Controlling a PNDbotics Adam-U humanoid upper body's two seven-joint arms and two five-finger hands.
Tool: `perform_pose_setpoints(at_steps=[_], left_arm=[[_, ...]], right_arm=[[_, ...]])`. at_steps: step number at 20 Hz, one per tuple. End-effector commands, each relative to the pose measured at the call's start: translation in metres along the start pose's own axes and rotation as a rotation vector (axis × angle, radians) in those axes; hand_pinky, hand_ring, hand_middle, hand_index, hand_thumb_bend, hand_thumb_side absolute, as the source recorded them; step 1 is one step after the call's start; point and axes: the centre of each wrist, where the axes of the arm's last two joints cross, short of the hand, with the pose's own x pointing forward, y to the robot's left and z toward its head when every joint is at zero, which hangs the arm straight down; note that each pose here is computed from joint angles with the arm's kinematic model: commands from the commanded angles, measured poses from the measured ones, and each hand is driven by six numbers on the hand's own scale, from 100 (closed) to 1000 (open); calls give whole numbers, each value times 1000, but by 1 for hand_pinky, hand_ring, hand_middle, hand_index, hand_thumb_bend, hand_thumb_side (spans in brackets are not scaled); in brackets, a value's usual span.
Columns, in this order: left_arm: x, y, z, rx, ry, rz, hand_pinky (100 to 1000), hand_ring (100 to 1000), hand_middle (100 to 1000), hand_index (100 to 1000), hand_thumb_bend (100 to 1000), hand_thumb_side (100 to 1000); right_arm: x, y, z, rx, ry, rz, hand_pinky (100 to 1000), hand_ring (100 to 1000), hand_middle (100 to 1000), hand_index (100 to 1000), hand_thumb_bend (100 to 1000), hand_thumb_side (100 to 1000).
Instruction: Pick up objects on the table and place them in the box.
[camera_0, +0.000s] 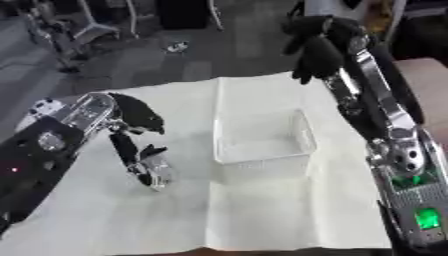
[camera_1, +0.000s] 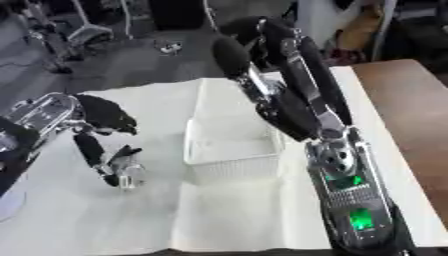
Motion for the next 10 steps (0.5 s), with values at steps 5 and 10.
perform_pose_setpoints(at_steps=[5, 10], left_arm=[[-5, 5, 13, -328, -210, -288, 1000, 995, 1000, 1000, 986, 1000], [-5, -1, 16, -342, -195, -311, 1000, 995, 1000, 1000, 962, 1000]], right_arm=[[6, -2, -5, -4, -32, 2, 380, 429, 548, 753, 636, 1000], [6, -2, -4, 2, -28, 4, 379, 428, 548, 754, 639, 1000]])
